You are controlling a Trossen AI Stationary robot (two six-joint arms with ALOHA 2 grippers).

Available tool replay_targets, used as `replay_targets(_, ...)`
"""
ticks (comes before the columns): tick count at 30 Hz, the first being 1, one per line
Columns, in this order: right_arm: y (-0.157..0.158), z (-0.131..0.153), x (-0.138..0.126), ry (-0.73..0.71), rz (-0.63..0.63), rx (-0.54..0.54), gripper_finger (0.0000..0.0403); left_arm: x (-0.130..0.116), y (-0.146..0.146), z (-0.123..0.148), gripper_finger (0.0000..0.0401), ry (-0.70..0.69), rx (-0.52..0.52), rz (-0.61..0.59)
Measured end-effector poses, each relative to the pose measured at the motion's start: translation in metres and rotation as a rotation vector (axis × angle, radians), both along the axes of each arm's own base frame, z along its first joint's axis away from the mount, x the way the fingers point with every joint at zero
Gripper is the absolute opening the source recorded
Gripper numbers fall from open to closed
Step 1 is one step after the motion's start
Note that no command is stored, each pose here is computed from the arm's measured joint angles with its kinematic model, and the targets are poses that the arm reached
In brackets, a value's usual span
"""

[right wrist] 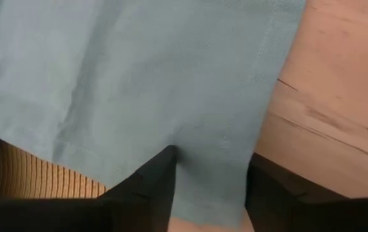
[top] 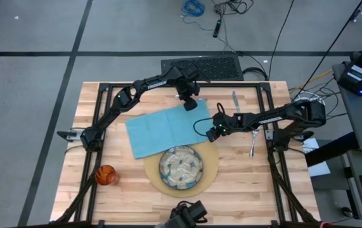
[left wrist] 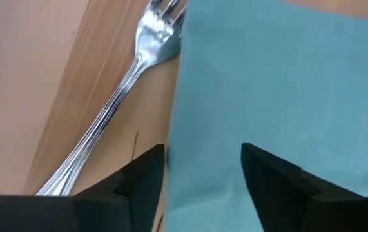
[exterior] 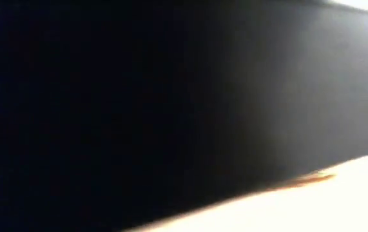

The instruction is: Set table place

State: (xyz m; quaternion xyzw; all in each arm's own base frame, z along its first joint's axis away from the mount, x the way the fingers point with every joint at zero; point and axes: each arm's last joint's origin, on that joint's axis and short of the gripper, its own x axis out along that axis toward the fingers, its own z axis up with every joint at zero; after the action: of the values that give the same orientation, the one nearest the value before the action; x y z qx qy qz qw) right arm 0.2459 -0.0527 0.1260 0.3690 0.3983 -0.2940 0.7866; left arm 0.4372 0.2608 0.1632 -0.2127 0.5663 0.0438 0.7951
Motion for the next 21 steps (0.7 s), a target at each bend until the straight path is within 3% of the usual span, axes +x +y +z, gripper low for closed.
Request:
replay_targets(4,0.0,0.0,0.0,0.005,0.009,-0.008,0.0097,-0.001,-0.002,-0.001,0.0141,0.023,0.061,-0.08)
replay_targets(10,0.0,-0.001,0.0,0.013,0.033,-0.027,0.0013,0.0,-0.004,-0.001,0.0118,0.033,0.11,-0.162)
replay_targets(16,0.0,-0.001,0.0,0.016,0.046,-0.04,0.0002,0.003,-0.012,-0.001,0.0089,0.076,0.197,-0.264)
replay_targets(21,0.0,-0.001,0.0,0.019,0.054,-0.049,0.0001,0.004,-0.017,0.017,0.0059,0.087,0.227,-0.299)
